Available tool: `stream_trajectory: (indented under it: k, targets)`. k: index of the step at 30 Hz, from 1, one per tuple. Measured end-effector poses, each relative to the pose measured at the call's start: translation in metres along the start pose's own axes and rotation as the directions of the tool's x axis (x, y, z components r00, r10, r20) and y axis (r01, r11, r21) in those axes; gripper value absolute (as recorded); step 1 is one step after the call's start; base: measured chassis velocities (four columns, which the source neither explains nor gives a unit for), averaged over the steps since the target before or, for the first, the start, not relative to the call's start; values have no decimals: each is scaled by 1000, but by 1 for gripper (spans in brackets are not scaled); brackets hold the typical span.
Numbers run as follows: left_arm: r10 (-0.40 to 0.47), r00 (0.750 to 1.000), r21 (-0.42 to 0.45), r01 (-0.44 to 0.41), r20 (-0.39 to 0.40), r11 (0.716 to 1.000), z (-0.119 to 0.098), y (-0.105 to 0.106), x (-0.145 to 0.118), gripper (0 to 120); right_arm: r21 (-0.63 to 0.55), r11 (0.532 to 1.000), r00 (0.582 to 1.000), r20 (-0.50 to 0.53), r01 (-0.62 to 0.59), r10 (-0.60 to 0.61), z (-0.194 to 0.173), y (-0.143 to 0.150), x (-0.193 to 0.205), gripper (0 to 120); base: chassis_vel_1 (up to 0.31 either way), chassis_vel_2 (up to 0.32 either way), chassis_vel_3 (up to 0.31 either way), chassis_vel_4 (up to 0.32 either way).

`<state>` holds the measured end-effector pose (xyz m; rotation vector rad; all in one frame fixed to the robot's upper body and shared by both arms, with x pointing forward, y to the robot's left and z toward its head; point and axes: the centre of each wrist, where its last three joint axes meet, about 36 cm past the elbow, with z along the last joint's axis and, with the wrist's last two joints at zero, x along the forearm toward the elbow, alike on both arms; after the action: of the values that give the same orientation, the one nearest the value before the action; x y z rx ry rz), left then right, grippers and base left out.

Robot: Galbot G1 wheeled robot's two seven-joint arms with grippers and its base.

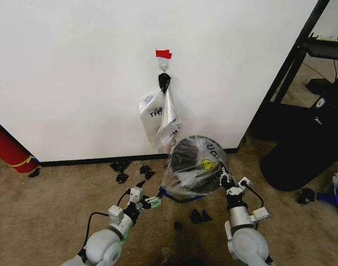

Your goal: Pick up the garbage bag from the wall and place it over the trash bin.

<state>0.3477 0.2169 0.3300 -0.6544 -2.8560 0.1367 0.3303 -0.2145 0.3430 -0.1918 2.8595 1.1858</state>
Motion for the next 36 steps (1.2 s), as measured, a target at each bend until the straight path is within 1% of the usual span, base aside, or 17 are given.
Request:
stream_trajectory:
  k: [2,3,5,10,14,16,17,22,24,26,28,31,32,33,34,36]
  targets:
    - [-37,999,-14,37,-2,999,3,7,-11,100,-10,999,999,-11,32,-32,1,6,3,1,0,0,0,0]
    - [-37,999,-14,37,-2,999,3,7,-11,100,-10,999,999,-11,32,-32,1,6,3,1,0,0,0,0]
    - [-67,998,-35,66,-17,997,9,18,-20,100,-25,998,998,-19,61,-62,3,14,5,1,0,0,0,0]
    - [-56,998,-36,56,-12,998,13,22,-17,100,-25,997,997,-22,77,-77,4,14,5,1,0,0,0,0]
    - [8,1000,-32,-7,30,999,16,25,-7,100,-22,998,998,-14,62,-62,5,11,2,1,0,0,0,0]
    - [61,996,-35,-59,69,998,17,27,-4,100,-19,999,999,-6,34,-34,6,7,-2,1,0,0,0,0]
    - [61,996,-35,-59,69,998,17,27,-4,100,-19,999,999,-6,34,-34,6,7,-2,1,0,0,0,0]
    - [183,975,-74,-175,127,982,18,34,2,100,-17,999,999,10,-38,38,11,-5,-12,1,0,0,0,0]
    - [223,965,-100,-210,141,973,17,38,5,100,-15,998,998,12,-56,57,15,-10,-12,1,0,0,0,0]
    - [237,960,-114,-221,149,969,16,38,7,100,-10,998,998,14,-63,63,16,-12,-12,1,0,0,0,0]
    - [250,954,-134,-230,164,964,12,37,11,100,1,998,997,19,-69,69,17,-16,-12,1,0,0,0,0]
    - [230,954,-139,-205,195,969,3,31,14,100,31,997,997,35,-65,64,18,-21,-14,1,0,0,0,0]
    - [207,952,-130,-180,228,975,-7,23,17,99,59,997,997,53,-55,51,20,-24,-14,1,0,0,0,0]
    - [207,952,-130,-180,228,975,-7,23,17,99,59,997,997,53,-55,51,20,-24,-14,1,0,0,0,0]
    - [188,947,-114,-163,261,980,-19,11,20,96,83,996,997,64,-44,39,21,-25,-14,1,0,0,0,0]
    - [166,943,-82,-149,290,986,-32,-8,26,90,115,993,997,72,-24,16,24,-23,-14,1,0,0,0,0]
